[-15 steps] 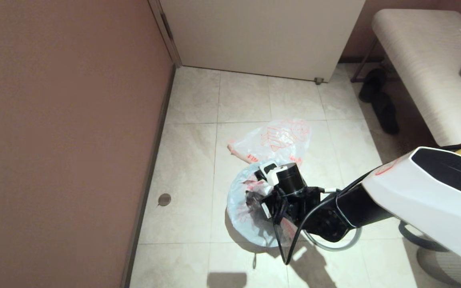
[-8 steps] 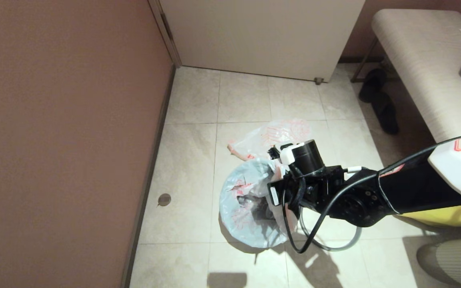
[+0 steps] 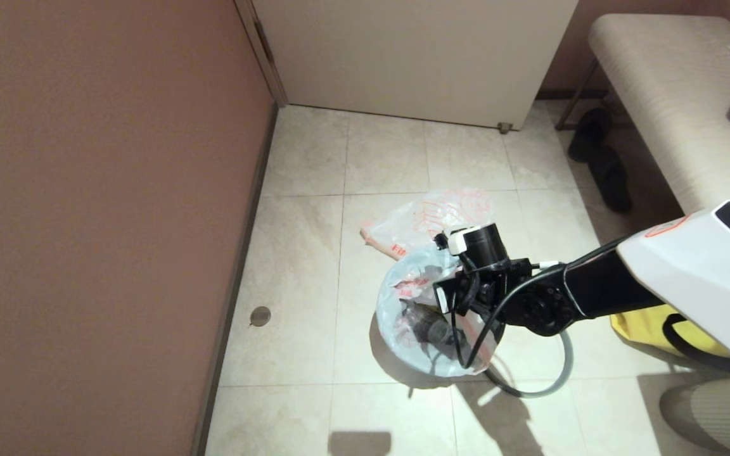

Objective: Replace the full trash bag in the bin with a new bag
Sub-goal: Place the trash bag on the floor

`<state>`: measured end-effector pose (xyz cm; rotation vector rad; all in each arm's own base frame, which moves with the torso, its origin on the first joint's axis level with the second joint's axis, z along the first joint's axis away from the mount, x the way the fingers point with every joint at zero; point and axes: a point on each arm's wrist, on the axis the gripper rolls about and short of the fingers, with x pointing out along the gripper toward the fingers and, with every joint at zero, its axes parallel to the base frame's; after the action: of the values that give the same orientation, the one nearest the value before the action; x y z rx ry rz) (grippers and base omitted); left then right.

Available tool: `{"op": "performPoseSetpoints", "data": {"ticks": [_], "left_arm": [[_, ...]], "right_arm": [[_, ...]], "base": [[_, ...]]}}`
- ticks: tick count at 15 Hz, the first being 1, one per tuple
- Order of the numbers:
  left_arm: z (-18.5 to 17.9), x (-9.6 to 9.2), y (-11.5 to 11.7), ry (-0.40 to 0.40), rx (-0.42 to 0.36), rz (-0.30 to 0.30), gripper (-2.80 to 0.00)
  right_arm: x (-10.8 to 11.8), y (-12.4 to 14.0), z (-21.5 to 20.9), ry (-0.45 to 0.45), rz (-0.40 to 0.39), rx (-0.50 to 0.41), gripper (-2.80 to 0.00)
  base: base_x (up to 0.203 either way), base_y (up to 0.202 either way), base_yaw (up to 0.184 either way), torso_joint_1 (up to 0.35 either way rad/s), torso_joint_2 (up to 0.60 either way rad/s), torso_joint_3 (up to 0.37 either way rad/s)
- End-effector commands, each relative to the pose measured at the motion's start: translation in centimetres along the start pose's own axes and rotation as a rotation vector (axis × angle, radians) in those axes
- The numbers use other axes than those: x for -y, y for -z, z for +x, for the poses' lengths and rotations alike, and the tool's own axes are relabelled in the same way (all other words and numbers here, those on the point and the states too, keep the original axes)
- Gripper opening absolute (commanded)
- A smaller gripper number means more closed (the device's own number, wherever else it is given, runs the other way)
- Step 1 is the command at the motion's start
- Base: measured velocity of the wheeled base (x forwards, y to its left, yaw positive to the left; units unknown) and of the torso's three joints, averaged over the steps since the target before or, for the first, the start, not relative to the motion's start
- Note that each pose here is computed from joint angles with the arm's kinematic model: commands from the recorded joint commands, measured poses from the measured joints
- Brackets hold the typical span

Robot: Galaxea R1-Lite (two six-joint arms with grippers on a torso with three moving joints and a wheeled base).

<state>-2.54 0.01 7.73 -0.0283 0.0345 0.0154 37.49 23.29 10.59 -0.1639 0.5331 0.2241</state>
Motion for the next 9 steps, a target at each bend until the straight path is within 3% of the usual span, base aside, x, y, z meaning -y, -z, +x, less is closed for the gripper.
{"op": "performPoseSetpoints", "data": {"ticks": [1, 5, 9], "left_arm": [[0.0, 0.0, 0.0, 0.000, -0.001, -0.001, -2.80], [0.0, 0.0, 0.0, -0.001, -0.001, -0.001, -2.80], [0.0, 0.0, 0.0, 0.000, -0.001, -0.001, -2.80]], "right_arm": [[-1.0, 1.7, 4.1, 0.003, -0.012, -0.035, -2.80], [-5.4, 3.7, 7.9, -0.056, -0.084, -0.059, -2.80], [-6.9, 4.2, 11.2, -0.063, -0.144, -0.054, -2.80]], "base": [[0.000, 0.000, 0.000, 0.000, 0.00, 0.000], [0.000, 0.000, 0.000, 0.000, 0.00, 0.000], [0.000, 0.000, 0.000, 0.000, 0.00, 0.000]]}}
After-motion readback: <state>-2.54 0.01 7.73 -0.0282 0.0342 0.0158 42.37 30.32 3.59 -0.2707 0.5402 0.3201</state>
